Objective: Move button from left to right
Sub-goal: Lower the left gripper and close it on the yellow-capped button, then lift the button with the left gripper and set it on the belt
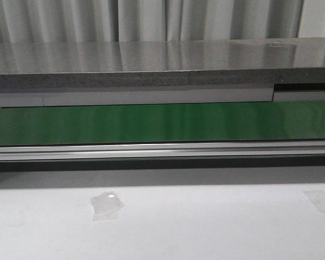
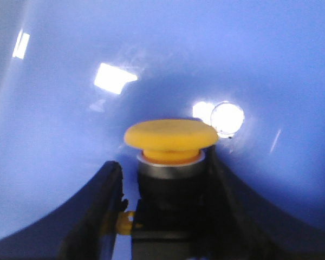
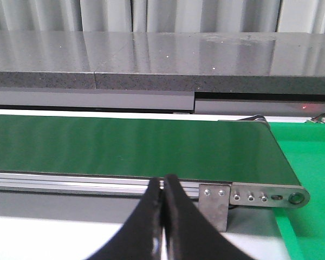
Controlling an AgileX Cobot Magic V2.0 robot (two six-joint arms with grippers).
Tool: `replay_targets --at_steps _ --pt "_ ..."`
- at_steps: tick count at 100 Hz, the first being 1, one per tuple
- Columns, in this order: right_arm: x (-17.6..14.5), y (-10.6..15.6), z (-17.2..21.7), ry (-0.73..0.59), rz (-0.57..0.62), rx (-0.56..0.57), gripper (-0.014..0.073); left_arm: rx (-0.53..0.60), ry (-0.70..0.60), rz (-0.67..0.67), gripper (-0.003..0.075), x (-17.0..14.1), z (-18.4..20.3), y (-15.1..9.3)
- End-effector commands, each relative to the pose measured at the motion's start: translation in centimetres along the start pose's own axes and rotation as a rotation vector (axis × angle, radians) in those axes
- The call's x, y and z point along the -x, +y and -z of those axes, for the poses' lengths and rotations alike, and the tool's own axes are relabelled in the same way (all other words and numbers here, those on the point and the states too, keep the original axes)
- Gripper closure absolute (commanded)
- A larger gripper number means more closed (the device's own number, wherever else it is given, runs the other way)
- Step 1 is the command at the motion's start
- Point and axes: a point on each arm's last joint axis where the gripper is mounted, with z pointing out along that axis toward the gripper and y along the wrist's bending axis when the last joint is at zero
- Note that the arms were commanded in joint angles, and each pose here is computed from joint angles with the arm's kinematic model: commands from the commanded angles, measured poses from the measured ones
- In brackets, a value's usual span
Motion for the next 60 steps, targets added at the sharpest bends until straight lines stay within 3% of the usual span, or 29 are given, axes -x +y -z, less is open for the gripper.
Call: replay_targets --at_steps 1,33,60 --pt "1.3 0.0 0.3 -0.110 0.009 0.002 0.0663 -0.012 -0.148 0.011 0.0617 1.6 4.5 0.0" --pt "1.3 0.0 0.3 -0.110 0.009 0.002 0.0663 -0.019 -0.310 -0.082 0.0617 1.9 11.3 -0.3" --pt "1.3 0.0 0.3 -0.110 0.009 0.002 0.0663 -0.078 -0.243 -0.234 0.0617 0.5 12.6 -4.1"
